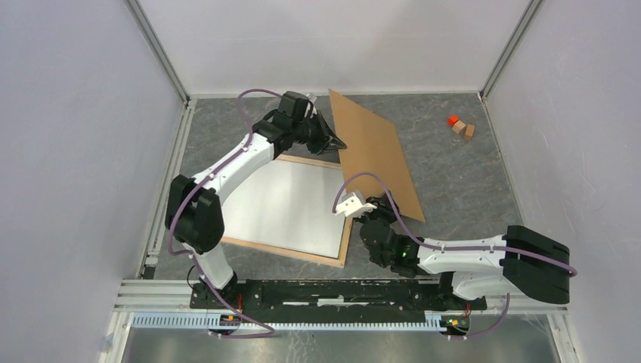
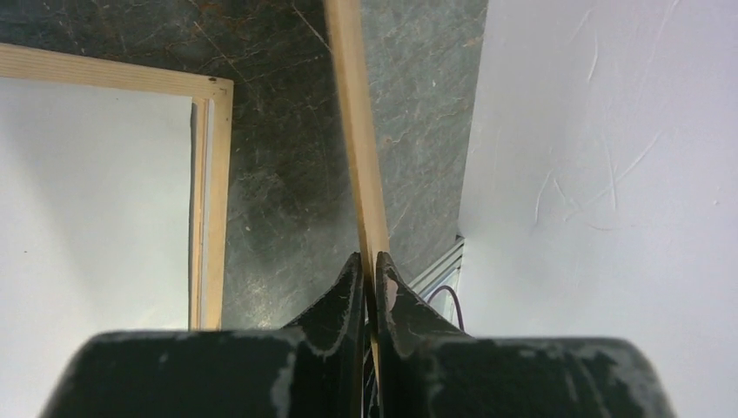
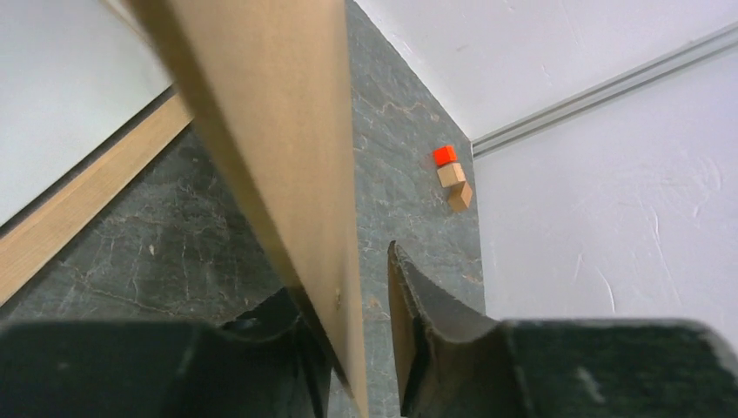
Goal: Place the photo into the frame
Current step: Turn over the photo frame item at the center of the board.
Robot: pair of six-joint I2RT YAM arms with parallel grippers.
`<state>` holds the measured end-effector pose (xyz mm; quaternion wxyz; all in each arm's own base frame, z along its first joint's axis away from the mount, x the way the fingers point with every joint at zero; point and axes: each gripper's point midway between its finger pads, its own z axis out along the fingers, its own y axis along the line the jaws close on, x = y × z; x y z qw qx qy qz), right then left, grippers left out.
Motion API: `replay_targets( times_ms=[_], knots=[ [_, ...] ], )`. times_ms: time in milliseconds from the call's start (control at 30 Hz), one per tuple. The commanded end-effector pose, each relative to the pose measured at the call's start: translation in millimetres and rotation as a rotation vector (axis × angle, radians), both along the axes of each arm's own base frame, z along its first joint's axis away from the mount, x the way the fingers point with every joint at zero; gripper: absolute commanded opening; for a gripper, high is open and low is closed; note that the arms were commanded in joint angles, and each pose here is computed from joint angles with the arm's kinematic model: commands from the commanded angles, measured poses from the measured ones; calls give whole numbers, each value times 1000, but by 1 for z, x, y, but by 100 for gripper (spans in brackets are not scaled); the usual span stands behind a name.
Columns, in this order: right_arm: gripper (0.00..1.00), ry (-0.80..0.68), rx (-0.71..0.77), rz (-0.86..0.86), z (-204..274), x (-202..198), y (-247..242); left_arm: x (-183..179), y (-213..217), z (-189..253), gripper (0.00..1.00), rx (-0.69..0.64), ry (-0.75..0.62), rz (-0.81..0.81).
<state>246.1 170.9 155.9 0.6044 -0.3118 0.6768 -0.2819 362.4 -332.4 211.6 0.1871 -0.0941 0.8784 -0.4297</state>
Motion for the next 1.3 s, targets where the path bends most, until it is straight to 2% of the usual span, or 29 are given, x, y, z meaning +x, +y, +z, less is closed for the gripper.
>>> replay_targets(
  times_ms=[0, 100, 167, 200, 300, 400, 567, 767, 1100, 1267],
  knots=[
    [26, -67, 135, -56, 26, 4, -10, -15, 7, 45, 21, -24, -167, -97],
    [14, -81, 178, -76, 33, 8, -19, -20, 11, 60, 45, -6, -223, -129],
    [6, -89, 206, -97, 39, 10, -26, -23, 20, 76, 66, 20, -289, -125],
    [4, -94, 225, -102, 42, 11, -30, -25, 26, 86, 73, 41, -332, -116],
    [0, -102, 287, -93, 51, 17, -38, -29, 51, 119, 86, 114, -471, -62],
    [0, -111, 352, -113, 62, 25, -53, -36, 78, 147, 92, 172, -600, 13],
    [0, -153, 549, -90, 94, 38, -70, -47, 117, 166, 94, 253, -766, 124],
    [0, -185, 744, -107, 137, 48, -81, -53, 160, 155, 95, 378, -857, 256],
    [0, -270, 971, -110, 172, 58, -90, -65, 182, 167, 92, 403, -924, 325],
    [0, -265, 1096, -43, 187, 59, -83, -72, 182, 175, 92, 365, -941, 332]
  ],
)
